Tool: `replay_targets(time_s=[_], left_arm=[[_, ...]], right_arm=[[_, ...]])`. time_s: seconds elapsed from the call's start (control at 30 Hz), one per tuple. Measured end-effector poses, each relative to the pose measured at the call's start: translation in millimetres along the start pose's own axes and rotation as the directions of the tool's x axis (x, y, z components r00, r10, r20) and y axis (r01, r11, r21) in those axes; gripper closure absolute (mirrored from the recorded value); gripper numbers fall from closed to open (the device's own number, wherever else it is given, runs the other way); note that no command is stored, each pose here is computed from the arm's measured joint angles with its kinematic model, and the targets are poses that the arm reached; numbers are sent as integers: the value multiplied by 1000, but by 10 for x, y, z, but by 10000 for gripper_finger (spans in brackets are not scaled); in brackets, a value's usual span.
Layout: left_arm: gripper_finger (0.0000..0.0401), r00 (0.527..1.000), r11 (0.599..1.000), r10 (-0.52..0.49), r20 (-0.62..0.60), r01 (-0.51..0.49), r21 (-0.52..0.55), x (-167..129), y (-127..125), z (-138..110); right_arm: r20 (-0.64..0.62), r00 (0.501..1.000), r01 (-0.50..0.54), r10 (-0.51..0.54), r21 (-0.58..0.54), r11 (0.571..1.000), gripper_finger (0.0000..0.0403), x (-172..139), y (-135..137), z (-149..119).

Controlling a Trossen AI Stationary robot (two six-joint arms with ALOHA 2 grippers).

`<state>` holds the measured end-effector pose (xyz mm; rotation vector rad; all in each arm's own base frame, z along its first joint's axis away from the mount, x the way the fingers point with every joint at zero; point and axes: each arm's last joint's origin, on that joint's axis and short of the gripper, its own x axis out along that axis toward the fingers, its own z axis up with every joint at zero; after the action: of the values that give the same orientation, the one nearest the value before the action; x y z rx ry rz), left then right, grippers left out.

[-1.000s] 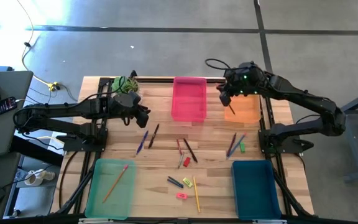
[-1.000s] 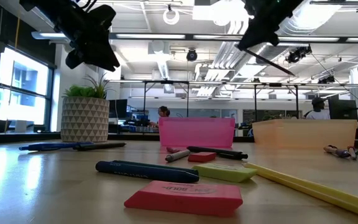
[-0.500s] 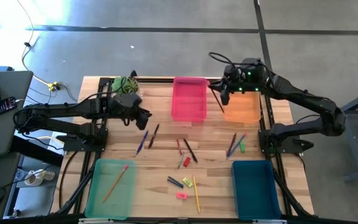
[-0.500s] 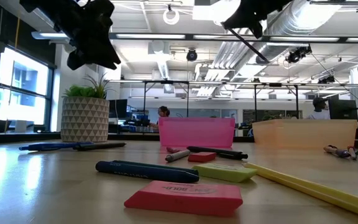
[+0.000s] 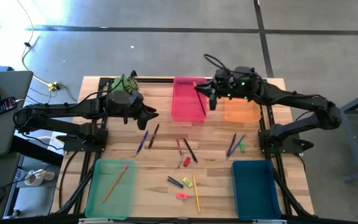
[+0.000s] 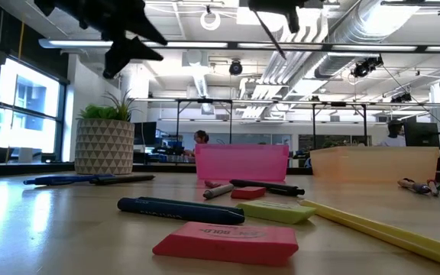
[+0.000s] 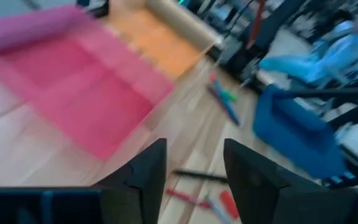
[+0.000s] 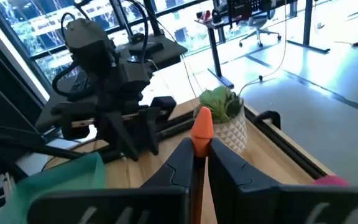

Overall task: Sort crayons/erasers/pens/pencils in bins
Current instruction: Put the brown pencil into the green bin bin

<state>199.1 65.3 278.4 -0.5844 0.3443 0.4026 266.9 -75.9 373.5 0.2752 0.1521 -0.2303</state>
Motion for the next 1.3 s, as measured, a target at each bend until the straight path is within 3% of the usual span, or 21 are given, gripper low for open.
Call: replay_targets(time_s=[0.27,0.4,0.53,0.9,1.3], left_arm=[[216,994,997,-71,86,71,9,-4,-57,90],[216,980,984,-177,89,176,24,34,-106,124],[217,957,959,-274,93,264,107,115,-176,139],[217,943,941,-318,92,302,155,354,-258,86],[217,911,923,-371,181,342,175,536,-291,129]], right_arm=[[98,995,-27,27,2,1000,391,273,192,-59],[164,985,-53,52,-1,999,391,400,274,-78],[197,976,-88,88,-6,996,391,514,355,-128],[228,965,-144,133,30,989,391,702,459,-247],[224,966,-150,132,64,987,391,775,451,-300]])
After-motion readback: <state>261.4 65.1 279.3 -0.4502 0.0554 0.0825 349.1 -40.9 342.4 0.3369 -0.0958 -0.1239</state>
